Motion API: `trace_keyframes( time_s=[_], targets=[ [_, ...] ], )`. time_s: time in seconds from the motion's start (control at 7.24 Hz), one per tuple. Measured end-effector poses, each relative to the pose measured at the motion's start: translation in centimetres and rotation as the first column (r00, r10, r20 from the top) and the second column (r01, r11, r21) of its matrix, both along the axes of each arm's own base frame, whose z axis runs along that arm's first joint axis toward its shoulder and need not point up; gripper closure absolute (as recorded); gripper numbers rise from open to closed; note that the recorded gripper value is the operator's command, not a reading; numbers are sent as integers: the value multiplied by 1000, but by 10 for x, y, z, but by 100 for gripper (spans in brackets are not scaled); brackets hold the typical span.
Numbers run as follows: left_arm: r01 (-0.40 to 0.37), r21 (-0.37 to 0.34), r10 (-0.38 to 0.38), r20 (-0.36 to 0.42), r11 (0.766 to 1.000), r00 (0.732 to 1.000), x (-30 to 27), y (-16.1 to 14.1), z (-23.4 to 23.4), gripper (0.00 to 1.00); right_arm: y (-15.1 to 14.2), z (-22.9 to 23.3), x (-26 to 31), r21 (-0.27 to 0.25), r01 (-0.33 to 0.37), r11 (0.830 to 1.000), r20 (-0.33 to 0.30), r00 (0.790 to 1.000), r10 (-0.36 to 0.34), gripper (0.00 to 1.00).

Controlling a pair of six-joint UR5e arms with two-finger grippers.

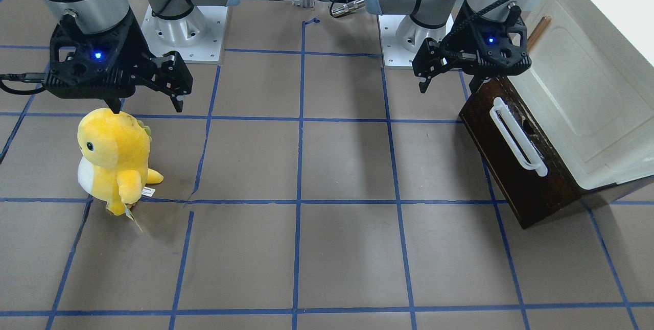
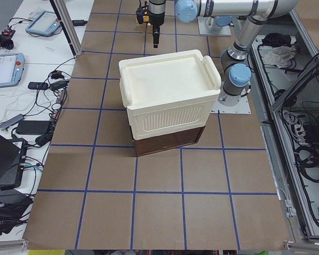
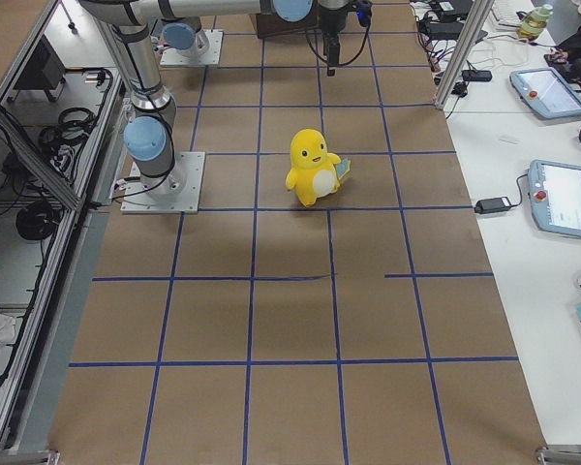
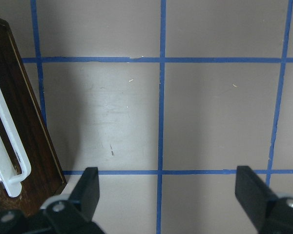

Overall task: Pull drawer sideways
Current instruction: 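Move the left gripper down toward the white drawer handle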

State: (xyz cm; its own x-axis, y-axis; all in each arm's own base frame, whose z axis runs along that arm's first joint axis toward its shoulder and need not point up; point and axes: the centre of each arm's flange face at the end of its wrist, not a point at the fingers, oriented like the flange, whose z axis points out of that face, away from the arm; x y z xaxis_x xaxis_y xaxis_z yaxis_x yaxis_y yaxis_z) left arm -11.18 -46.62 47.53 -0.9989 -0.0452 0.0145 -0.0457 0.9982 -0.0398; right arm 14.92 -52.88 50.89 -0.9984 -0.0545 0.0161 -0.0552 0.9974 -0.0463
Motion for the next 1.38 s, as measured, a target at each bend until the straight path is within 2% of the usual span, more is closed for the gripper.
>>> trace_keyframes(
  time_s=[0.14, 0.28, 0.55, 0.69, 0.97, 1.24, 1.38],
  targets=[
    [-34, -8, 34, 25, 999, 999, 3, -10, -8, 0, 0, 0, 0, 0, 0, 1000, 0, 1000, 0, 0],
    [-80, -1, 80, 81, 997, 994, 6, -20, -21, 0, 0, 0, 0, 0, 0, 1000, 1, 1000, 0, 0],
    [-173, 38, 160, 223, 984, 962, 5, -40, -59, 0, 0, 0, 0, 0, 0, 1000, 1, 1000, 0, 0],
    [-197, 53, 173, 298, 979, 939, 6, -49, -78, 0, 0, 0, 0, 0, 0, 1000, 0, 1000, 0, 0],
    [-242, 67, 185, 458, 968, 870, 14, -61, -114, 0, 0, 0, 0, 0, 0, 1000, 1, 1000, 0, 0],
    [-295, 60, 213, 560, 954, 801, 22, -68, -143, 0, 0, 0, 0, 0, 0, 1000, 1, 1000, 0, 0],
    [-309, 58, 215, 600, 949, 771, 25, -73, -156, 4, 0, 0, 0, 0, 0, 1000, 1, 1000, 0, 0]
  ],
)
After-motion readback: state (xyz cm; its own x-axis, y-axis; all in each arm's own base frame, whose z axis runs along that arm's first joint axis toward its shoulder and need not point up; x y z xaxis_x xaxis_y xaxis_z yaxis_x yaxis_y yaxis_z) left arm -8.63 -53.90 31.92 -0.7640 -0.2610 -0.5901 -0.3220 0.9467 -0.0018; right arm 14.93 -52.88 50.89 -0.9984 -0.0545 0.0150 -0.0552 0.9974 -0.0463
